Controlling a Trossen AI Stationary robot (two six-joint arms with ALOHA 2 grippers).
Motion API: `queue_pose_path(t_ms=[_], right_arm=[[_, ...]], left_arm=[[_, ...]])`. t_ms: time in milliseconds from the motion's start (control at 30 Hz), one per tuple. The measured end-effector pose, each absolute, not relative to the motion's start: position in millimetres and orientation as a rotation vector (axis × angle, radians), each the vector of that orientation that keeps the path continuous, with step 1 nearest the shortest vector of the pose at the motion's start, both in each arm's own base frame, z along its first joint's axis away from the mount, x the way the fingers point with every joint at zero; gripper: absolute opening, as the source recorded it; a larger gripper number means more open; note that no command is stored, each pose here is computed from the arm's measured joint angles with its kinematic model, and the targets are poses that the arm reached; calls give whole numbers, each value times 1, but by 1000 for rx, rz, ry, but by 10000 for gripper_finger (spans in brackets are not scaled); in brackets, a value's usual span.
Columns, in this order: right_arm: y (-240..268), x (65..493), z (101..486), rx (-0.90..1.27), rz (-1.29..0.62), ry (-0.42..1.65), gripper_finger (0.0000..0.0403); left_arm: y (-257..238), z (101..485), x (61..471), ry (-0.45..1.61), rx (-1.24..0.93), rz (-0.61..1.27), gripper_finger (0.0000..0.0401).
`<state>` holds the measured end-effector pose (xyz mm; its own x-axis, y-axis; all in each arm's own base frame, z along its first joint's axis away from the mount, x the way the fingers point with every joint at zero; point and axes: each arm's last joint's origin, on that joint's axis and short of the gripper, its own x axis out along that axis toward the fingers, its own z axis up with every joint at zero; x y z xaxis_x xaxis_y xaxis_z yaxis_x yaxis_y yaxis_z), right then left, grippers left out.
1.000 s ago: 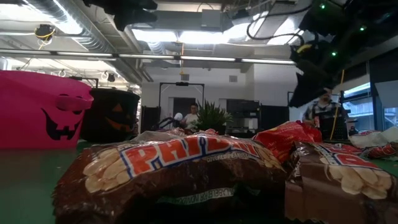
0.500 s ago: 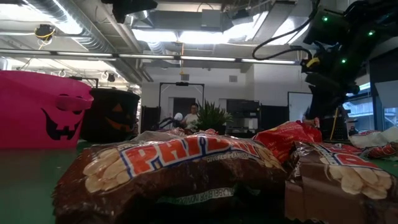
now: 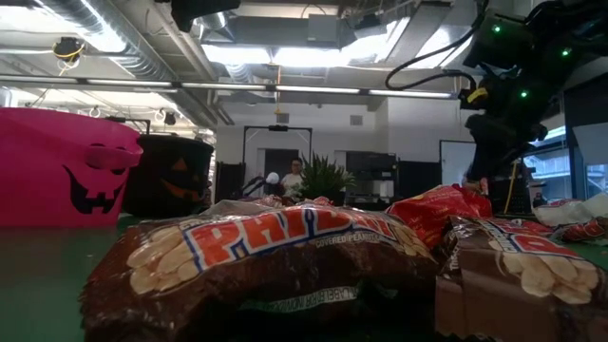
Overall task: Sort candy
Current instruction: Put the brown chocolate into the black bucket
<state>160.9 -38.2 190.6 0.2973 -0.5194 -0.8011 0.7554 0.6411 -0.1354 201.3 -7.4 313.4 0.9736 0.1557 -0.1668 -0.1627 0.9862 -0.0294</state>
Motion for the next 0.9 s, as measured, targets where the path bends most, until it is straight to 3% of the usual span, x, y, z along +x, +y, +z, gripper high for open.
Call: queue_pose_path(t_ms=[300, 633, 900], right_arm=[[-38, 162, 190, 280, -850, 924, 234], [-56, 146, 146, 355, -916, 891, 234], [-82, 140, 143, 431, -962, 814, 234]], left_arm=[[-7, 313, 201, 164, -42, 165, 195], [-7, 313, 201, 169, -43, 165, 195], [-6, 313, 201, 166, -39, 207, 195]])
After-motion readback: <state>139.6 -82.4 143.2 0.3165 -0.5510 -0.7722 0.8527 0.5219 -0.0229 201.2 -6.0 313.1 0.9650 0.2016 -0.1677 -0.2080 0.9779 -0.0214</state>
